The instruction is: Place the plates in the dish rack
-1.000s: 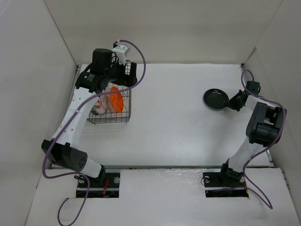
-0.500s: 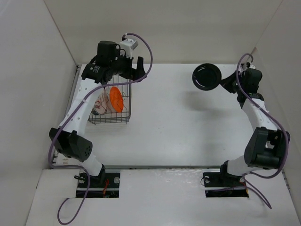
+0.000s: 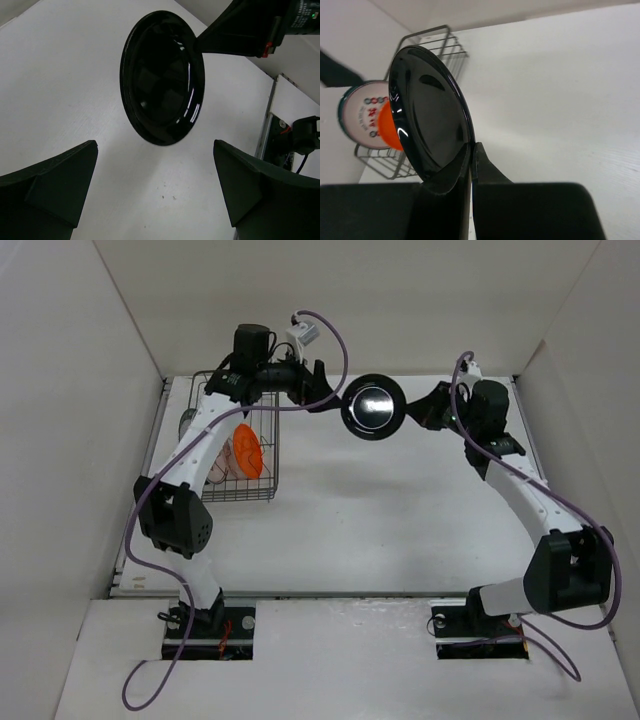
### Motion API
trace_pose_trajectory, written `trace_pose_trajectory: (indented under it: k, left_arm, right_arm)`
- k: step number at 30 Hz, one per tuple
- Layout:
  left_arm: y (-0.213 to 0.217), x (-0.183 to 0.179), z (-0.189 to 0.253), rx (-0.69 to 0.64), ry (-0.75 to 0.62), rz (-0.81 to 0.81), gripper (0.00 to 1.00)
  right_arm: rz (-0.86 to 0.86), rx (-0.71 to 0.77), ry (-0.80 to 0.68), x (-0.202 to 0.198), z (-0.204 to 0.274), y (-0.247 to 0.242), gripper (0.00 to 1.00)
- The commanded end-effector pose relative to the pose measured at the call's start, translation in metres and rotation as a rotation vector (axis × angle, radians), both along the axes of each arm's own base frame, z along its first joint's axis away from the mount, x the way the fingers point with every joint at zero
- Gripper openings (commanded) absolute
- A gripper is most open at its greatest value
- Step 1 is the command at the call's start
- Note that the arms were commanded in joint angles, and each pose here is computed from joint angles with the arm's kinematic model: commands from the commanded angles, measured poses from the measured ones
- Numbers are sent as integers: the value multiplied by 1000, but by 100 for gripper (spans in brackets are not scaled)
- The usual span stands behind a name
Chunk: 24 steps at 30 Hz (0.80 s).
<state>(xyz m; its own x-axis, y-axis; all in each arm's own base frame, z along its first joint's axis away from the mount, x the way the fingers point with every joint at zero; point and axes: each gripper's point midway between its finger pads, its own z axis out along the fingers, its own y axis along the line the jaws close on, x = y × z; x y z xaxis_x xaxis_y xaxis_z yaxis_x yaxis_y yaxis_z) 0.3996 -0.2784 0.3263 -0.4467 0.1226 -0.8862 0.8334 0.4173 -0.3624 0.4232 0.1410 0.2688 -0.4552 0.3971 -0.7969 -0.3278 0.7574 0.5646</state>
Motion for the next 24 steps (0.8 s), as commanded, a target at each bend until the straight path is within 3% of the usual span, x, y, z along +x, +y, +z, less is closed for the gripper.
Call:
trace_pose_trajectory:
  k: [1, 8, 11, 12, 13, 15, 18, 24]
  left_arm:
    - [-14, -4, 21, -57, -52, -75, 100]
    - [-12, 4, 7, -36, -37, -33, 96]
    - [-14, -1, 6, -48, -32, -62, 75]
    - [-15, -2, 7, -52, -31, -72, 64]
    - [-15, -3, 7, -52, -31, -72, 44]
    - [-15, -3, 7, -52, -31, -72, 36]
    - [-15, -5, 1, -50, -10, -80, 16]
    - [-15, -11, -4, -46, 13, -102, 16]
  right_arm:
    - [76, 17, -183, -8, 45, 23, 0]
    - [166, 40, -207, -15, 54, 61, 0]
    - [199, 52, -210, -19, 55, 72, 0]
    - [198, 61, -214, -19, 59, 73, 0]
    - [207, 64, -226, -20, 62, 77, 0]
    - [207, 66, -235, -20, 64, 77, 0]
    - [206, 75, -241, -20, 67, 77, 0]
    - [214, 94, -249, -21, 72, 79, 0]
